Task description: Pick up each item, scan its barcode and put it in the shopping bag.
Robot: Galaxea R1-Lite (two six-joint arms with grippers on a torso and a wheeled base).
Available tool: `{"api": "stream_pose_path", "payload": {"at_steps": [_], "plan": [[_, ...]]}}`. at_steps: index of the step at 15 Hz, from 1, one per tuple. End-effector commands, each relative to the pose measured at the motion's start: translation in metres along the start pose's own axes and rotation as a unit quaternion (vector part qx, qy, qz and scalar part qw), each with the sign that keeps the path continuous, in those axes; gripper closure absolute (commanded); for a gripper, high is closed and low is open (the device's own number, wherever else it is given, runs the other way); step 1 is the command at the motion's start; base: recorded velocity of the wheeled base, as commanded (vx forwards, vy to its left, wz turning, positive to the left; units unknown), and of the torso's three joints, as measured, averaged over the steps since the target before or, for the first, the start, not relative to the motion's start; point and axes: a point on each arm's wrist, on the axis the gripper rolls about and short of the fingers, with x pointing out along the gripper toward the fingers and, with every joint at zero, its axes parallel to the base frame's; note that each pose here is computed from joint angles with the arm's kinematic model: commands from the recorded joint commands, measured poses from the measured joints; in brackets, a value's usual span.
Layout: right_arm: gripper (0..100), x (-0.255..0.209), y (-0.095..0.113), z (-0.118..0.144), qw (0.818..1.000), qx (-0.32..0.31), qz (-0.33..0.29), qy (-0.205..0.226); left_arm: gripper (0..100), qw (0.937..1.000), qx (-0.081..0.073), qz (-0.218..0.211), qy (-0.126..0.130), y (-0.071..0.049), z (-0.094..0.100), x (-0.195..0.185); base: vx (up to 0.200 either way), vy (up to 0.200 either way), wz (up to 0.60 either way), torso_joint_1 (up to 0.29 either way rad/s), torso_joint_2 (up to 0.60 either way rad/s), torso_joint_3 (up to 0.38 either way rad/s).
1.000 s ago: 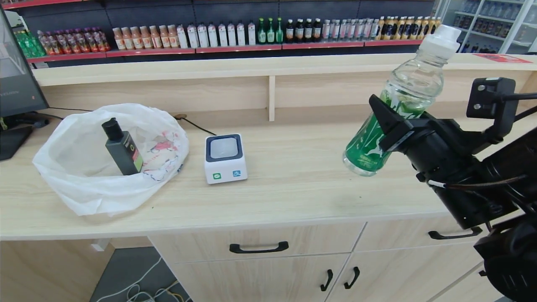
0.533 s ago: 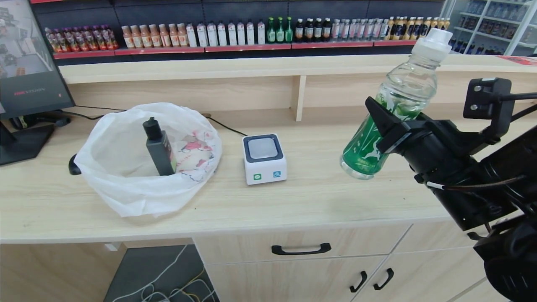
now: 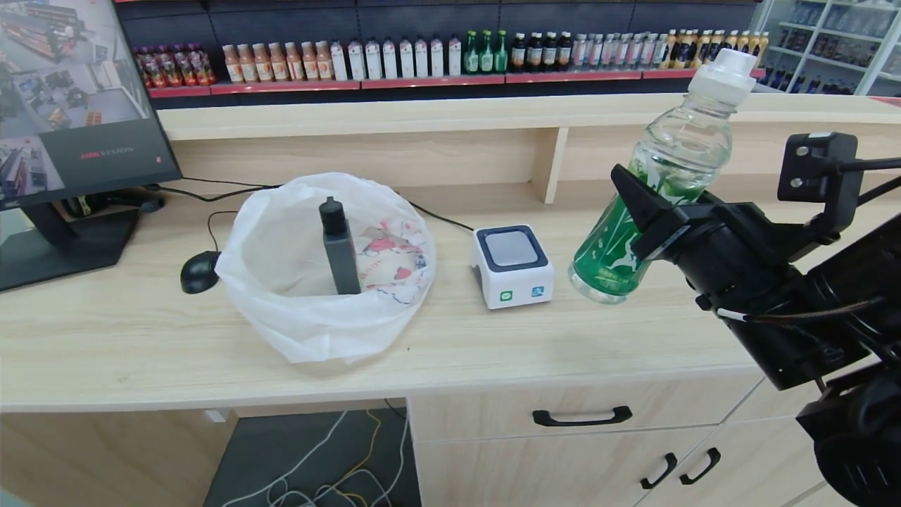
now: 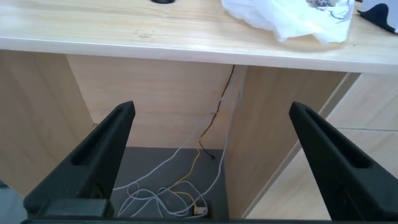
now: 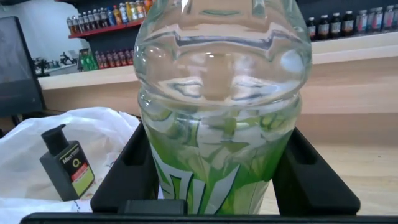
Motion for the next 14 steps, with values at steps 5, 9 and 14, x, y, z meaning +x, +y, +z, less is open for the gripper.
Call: {"api": "stream_pose_path", "payload": {"at_steps": [5,9,14], "plan": [[100,0.001,0.004,0.002,1.0,0.007,0.006,-0.005,0,1.0,0.001,0.0,0.0,0.0,0.0,0.0,0.0,0.16,0.0,0.0,0.0,0.0],[100,-0.001,0.007,0.001,0.999,0.036,0.013,-0.001,0,1.0,0.001,0.0,0.0,0.0,0.0,0.0,0.0,0.0,0.0,0.0,0.0,0.0],[100,0.038,0.014,-0.002,0.991,0.126,0.019,-0.042,0,1.0,0.002,0.0,0.0,0.0,0.0,0.0,0.0,0.0,0.0,0.0,0.0,0.0]]}}
